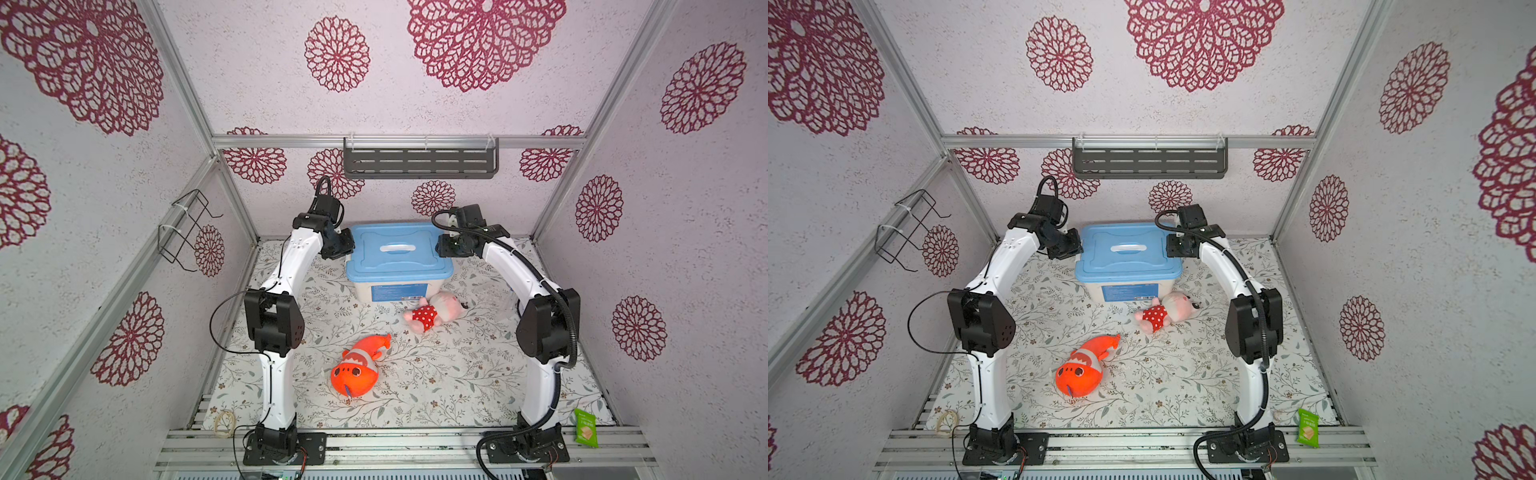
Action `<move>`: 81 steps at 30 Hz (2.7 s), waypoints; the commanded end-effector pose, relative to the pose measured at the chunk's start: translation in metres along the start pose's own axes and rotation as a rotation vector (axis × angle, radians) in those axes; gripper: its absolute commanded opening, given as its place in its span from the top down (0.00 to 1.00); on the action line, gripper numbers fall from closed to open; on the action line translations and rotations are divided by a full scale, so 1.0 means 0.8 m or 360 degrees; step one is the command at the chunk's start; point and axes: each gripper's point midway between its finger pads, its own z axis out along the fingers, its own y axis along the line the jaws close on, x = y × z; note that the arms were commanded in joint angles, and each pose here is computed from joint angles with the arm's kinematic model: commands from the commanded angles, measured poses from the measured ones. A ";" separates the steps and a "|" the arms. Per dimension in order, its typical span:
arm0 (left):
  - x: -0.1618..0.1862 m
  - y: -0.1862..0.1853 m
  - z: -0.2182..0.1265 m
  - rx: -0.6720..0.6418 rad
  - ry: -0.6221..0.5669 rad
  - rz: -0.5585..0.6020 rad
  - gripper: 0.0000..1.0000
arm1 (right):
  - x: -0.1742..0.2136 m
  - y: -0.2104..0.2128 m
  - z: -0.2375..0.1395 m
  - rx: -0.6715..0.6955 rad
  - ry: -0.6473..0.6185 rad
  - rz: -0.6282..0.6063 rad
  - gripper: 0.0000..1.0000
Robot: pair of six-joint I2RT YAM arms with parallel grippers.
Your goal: Organize the chemistry lab equipment
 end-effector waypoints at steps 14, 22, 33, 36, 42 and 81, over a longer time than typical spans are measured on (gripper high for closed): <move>-0.049 0.003 -0.089 0.0181 -0.0219 -0.0080 0.26 | -0.067 0.047 -0.090 -0.0173 -0.0406 -0.0019 0.22; -0.066 0.026 -0.199 0.0108 -0.0539 0.0037 0.12 | -0.095 0.028 -0.192 -0.0098 -0.0842 0.0016 0.01; -0.013 0.115 -0.263 -0.0292 -0.1149 0.0155 0.03 | 0.019 -0.035 -0.305 0.0201 -0.1346 -0.0185 0.01; 0.023 0.158 -0.255 -0.0430 -0.1290 0.0083 0.02 | 0.072 -0.049 -0.301 0.0241 -0.1285 -0.0235 0.01; 0.079 0.222 -0.224 -0.0615 -0.1514 0.0019 0.03 | 0.182 -0.088 -0.267 0.0361 -0.1214 -0.0297 0.01; 0.086 0.305 -0.077 -0.0633 -0.1485 0.0289 0.03 | 0.225 -0.211 -0.158 0.0583 -0.1338 -0.0059 0.01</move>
